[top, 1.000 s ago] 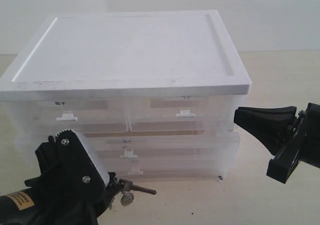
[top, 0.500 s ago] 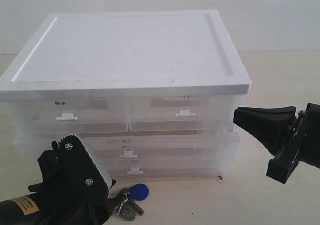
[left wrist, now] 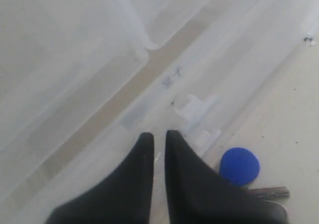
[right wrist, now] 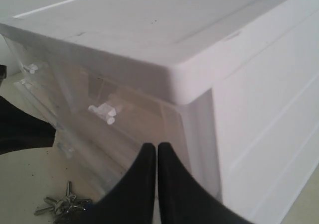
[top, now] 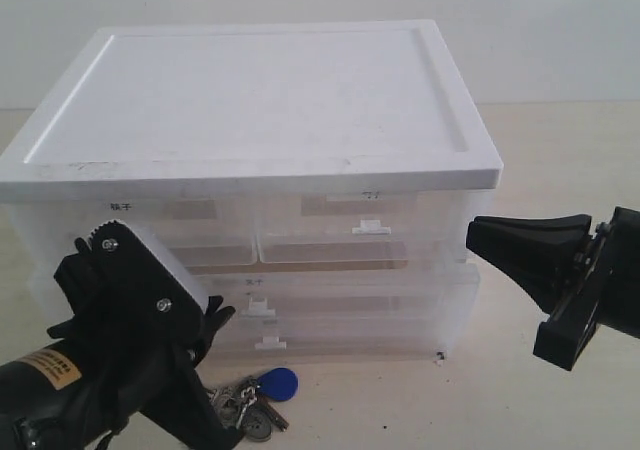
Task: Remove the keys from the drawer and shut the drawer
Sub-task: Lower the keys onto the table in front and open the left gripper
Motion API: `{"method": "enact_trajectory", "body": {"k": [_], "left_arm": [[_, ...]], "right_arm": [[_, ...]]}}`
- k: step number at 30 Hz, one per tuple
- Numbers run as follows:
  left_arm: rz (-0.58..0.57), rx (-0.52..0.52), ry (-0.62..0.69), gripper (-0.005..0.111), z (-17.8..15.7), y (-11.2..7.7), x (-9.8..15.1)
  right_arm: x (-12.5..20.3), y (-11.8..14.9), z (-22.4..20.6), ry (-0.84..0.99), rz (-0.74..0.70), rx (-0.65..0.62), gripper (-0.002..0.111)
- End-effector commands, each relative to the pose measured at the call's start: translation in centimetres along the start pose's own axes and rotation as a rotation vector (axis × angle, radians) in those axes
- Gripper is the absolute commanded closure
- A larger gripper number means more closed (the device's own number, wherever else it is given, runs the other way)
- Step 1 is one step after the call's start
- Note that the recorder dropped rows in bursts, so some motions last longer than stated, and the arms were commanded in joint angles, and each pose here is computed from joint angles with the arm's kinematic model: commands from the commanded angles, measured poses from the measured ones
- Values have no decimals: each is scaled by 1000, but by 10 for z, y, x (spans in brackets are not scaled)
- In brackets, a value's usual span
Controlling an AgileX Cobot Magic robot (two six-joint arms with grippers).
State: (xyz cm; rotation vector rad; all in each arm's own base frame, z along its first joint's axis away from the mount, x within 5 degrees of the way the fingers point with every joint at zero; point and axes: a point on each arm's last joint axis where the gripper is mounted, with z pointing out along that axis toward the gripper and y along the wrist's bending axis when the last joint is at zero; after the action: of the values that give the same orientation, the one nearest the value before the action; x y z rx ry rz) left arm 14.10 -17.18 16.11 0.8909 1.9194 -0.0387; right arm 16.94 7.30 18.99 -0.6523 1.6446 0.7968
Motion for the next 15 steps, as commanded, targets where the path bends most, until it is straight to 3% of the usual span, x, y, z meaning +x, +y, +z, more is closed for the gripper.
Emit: {"method": "enact_trajectory", "body": {"k": [1, 8, 15], "left_arm": [[-14, -6, 29, 102, 15, 1, 8], [-54, -124, -57, 102, 25, 7, 8], [-84, -96, -67, 102, 28, 3, 9]], "right_arm": [[-1, 0, 0, -7, -5, -5, 108], [-2, 0, 0, -11, -5, -4, 108], [-2, 0, 0, -12, -5, -4, 108]]}}
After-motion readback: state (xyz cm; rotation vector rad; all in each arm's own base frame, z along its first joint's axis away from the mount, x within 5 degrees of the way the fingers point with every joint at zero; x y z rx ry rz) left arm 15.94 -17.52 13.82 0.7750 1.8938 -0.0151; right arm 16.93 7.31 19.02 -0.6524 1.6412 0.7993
